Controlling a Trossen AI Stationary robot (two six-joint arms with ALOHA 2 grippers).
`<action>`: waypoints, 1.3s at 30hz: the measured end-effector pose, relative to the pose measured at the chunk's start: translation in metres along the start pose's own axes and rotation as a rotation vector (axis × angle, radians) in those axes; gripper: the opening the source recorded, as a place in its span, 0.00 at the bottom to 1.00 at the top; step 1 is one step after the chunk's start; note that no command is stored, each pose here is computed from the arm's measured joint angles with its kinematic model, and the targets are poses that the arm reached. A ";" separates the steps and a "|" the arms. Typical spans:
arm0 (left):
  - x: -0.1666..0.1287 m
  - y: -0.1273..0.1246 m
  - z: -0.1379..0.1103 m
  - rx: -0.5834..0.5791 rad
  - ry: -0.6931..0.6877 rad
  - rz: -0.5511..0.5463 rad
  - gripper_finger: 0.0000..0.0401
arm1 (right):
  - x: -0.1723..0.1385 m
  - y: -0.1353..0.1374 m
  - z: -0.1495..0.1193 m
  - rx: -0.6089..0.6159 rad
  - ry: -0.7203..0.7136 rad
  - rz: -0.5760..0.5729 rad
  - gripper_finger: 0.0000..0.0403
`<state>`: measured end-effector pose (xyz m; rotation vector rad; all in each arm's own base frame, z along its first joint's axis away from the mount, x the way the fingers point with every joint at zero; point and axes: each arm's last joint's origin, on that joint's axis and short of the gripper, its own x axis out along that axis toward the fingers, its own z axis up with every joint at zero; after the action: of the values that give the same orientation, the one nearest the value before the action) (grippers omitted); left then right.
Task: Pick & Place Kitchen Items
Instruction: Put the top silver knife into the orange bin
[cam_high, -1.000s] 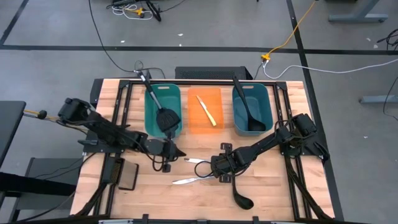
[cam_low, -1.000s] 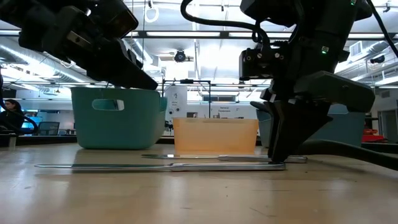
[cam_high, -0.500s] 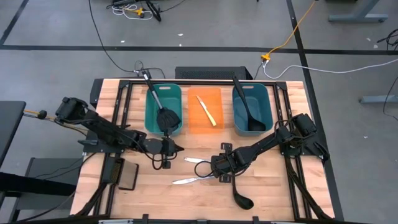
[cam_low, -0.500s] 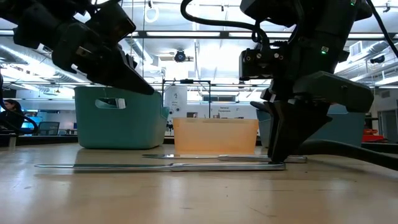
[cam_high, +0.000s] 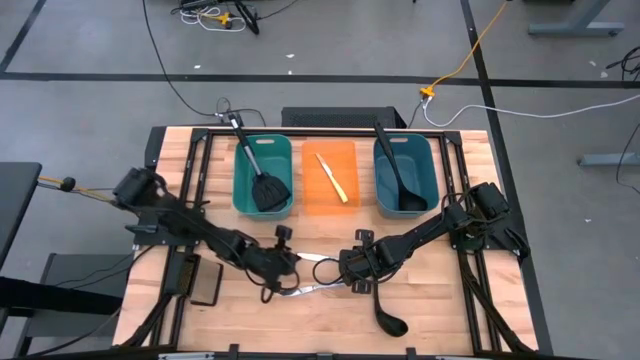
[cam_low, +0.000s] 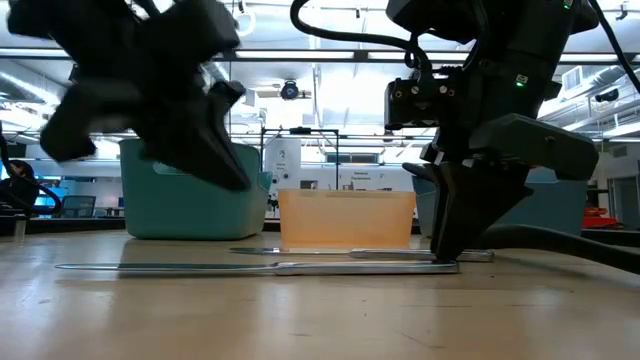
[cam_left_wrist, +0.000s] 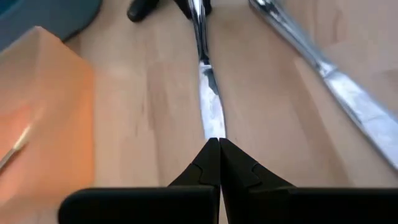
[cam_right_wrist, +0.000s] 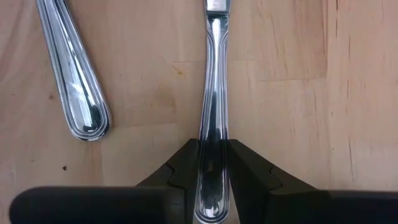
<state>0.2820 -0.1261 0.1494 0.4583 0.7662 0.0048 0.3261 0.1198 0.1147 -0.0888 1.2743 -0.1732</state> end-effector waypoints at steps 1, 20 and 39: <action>0.007 -0.002 -0.001 0.001 0.008 0.006 0.00 | 0.000 0.001 0.000 -0.001 -0.001 0.000 0.20; 0.031 0.000 -0.013 -0.146 0.099 0.002 0.00 | -0.002 0.008 -0.003 -0.021 -0.010 -0.007 0.21; 0.045 -0.002 -0.021 -0.158 0.130 0.009 0.00 | -0.002 0.008 -0.003 -0.024 -0.011 -0.001 0.23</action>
<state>0.3001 -0.1122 0.1059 0.3134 0.8839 0.1039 0.3231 0.1281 0.1143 -0.1108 1.2653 -0.1581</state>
